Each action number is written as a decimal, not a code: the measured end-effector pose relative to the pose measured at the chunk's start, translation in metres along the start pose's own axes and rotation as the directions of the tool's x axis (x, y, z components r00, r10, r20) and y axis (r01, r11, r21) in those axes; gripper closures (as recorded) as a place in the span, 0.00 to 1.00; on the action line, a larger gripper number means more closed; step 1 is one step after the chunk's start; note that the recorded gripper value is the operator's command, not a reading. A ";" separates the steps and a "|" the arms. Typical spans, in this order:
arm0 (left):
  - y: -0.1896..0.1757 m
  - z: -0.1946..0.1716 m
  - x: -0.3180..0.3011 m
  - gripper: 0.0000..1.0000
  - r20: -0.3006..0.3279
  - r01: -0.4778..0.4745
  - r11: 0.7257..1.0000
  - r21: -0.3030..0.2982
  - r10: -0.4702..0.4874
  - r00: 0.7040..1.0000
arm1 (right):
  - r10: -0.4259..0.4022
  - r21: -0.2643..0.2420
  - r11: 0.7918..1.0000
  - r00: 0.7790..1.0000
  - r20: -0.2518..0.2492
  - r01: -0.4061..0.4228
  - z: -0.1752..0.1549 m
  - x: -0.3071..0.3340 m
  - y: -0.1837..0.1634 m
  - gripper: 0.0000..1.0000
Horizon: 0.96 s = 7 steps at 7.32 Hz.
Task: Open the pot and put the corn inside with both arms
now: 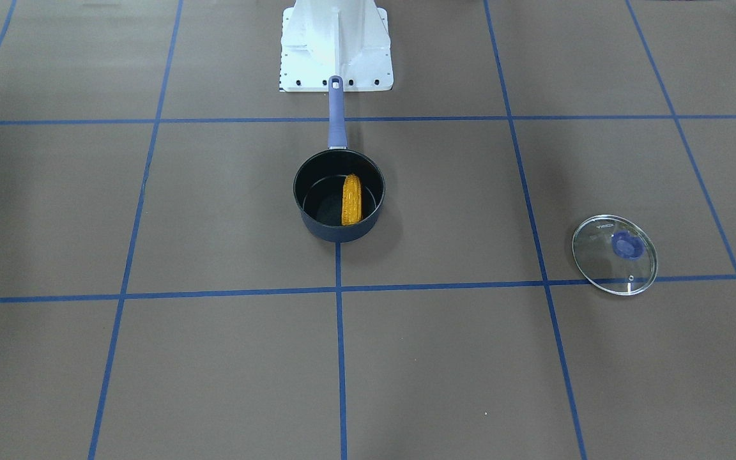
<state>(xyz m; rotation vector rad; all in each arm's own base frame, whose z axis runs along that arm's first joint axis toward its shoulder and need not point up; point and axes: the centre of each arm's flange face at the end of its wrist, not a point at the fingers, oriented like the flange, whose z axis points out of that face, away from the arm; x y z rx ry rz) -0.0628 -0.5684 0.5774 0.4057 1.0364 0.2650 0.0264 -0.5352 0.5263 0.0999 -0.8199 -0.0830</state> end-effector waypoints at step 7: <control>-0.017 -0.010 0.005 0.03 0.004 0.006 1.000 0.009 -0.006 1.000 | 0.006 0.039 0.999 1.000 -0.007 -0.006 -0.006 0.020 0.005 0.00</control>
